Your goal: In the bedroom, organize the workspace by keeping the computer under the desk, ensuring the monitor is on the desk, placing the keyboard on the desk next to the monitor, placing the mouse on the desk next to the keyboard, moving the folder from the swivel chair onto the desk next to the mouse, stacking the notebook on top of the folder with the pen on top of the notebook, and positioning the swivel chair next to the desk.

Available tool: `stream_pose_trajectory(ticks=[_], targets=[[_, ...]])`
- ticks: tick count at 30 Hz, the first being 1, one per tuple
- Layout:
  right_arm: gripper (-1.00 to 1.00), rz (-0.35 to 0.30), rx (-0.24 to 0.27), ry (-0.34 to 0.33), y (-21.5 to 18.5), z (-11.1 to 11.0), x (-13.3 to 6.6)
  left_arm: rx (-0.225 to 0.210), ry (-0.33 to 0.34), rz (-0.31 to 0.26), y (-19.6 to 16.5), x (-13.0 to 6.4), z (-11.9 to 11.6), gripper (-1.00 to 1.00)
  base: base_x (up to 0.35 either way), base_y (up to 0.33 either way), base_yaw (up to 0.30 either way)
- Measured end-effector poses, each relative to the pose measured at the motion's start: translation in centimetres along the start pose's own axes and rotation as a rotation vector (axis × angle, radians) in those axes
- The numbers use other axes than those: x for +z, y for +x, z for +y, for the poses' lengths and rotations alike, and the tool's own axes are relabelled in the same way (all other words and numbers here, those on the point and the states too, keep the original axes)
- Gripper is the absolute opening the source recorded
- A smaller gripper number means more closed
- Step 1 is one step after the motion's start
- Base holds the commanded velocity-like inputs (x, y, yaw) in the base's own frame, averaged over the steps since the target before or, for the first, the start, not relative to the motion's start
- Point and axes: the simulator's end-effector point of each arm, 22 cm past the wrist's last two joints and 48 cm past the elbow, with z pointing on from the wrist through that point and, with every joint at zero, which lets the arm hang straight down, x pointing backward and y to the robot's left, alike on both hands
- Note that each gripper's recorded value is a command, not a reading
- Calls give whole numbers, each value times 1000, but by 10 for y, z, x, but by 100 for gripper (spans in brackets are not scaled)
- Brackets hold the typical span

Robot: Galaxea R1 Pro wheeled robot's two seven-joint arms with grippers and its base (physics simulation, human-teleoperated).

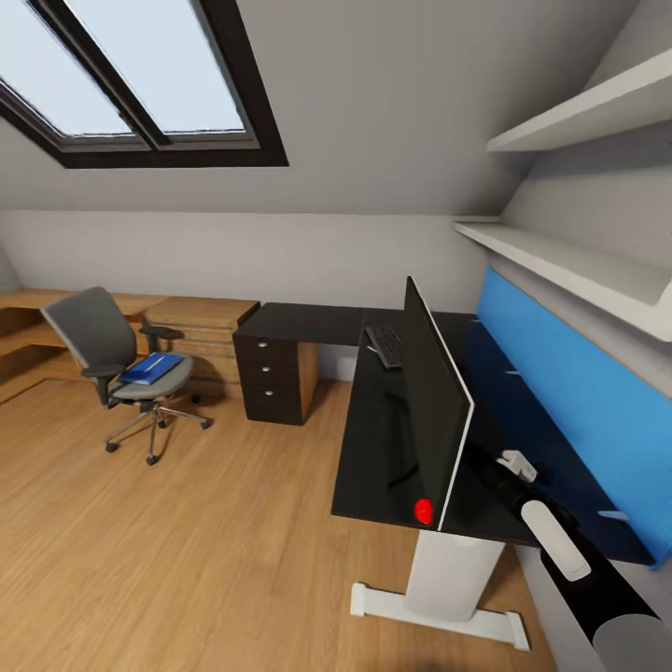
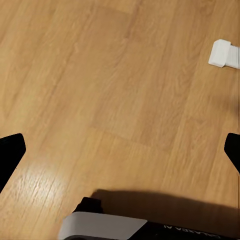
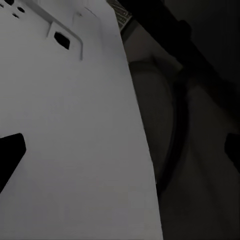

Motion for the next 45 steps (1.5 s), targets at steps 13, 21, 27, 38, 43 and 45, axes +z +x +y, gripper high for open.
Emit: stream_pose_trajectory(ticks=[13,21,27,38,43,45], targets=[[100,-105,-208,156,-25,-45,-4,0,-1,0,0,0,1,100,0,-76,0],[100,-162,-340,428,-46,-94,-21,1,-1,0,0,0,1,100,0,0,0],[100,-211,-682,465,-52,-73,-21,2,-1,0,0,0,1,100,0,0,0],[100,-247,-884,454,-50,-50,-17,2,0,-2,0,0,0,100,0,0,0],[100,-221,-872,476,-42,-67,-18,2,2,-1,0,0,-1,100,0,0,0],[100,-219,-838,483,-41,-72,-19,2,1,0,0,0,-1,100,0,0,0]])
